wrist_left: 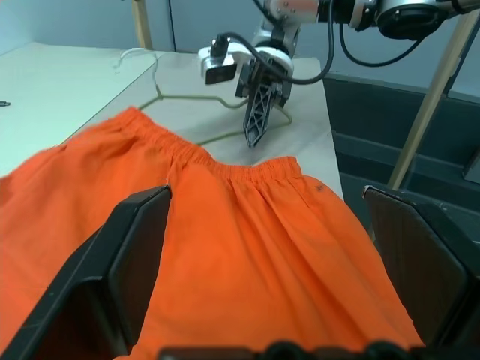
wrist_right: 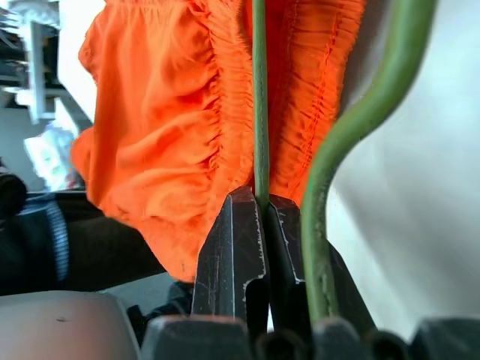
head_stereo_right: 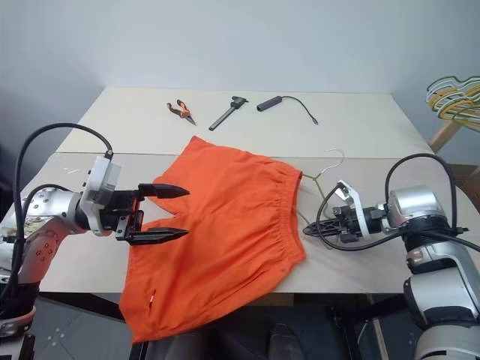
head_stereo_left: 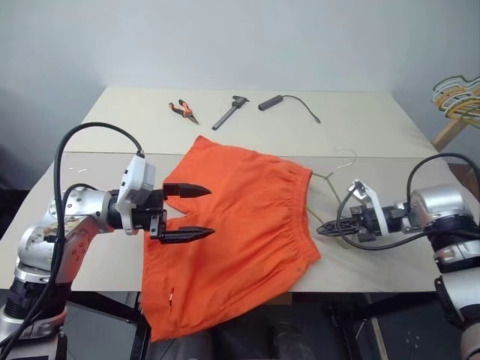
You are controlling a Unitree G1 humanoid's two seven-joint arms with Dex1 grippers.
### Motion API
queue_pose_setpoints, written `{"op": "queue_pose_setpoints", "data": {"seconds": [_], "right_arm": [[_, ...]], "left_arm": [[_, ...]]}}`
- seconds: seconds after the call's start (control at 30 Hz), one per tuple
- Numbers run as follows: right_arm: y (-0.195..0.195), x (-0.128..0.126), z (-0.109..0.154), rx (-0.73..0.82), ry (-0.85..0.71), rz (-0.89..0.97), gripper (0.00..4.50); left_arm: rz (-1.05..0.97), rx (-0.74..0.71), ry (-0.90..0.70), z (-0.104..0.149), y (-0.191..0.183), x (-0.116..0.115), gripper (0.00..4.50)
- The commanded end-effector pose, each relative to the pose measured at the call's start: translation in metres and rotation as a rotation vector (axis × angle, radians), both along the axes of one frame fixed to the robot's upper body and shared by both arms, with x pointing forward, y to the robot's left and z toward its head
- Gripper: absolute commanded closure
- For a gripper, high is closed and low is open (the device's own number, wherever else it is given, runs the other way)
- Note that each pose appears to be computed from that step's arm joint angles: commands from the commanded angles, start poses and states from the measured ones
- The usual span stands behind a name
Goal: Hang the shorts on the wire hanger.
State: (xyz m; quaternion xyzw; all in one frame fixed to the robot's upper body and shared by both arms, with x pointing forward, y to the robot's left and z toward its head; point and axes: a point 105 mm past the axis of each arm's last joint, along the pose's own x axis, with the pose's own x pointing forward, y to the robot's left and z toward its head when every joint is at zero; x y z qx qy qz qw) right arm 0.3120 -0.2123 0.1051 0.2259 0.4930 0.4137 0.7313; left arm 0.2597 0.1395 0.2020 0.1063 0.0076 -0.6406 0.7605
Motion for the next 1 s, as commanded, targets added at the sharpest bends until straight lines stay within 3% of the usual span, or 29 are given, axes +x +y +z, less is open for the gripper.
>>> {"op": "queue_pose_setpoints", "data": {"seconds": [0.03,0.3,0.57,0.77,1.0], "right_arm": [[0.002,0.006,0.016,-0.002,-0.079,0.019,4.50],[-0.008,-0.005,0.005,-0.027,-0.026,0.003,4.50],[-0.009,0.004,0.012,-0.053,-0.095,0.000,4.50],[0.010,0.026,0.050,-0.223,-0.435,0.155,4.50],[0.043,0.042,0.092,-0.592,-0.882,0.366,4.50]], "left_arm": [[-0.021,-0.001,-0.070,0.012,-0.002,0.002,0.05],[-0.029,-0.007,-0.091,0.015,-0.005,0.008,0.05],[-0.030,-0.001,-0.098,0.015,-0.003,0.009,0.05],[-0.046,0.036,-0.148,0.022,-0.001,0.021,0.05],[-0.011,0.114,-0.296,0.057,0.015,0.055,0.05]]}}
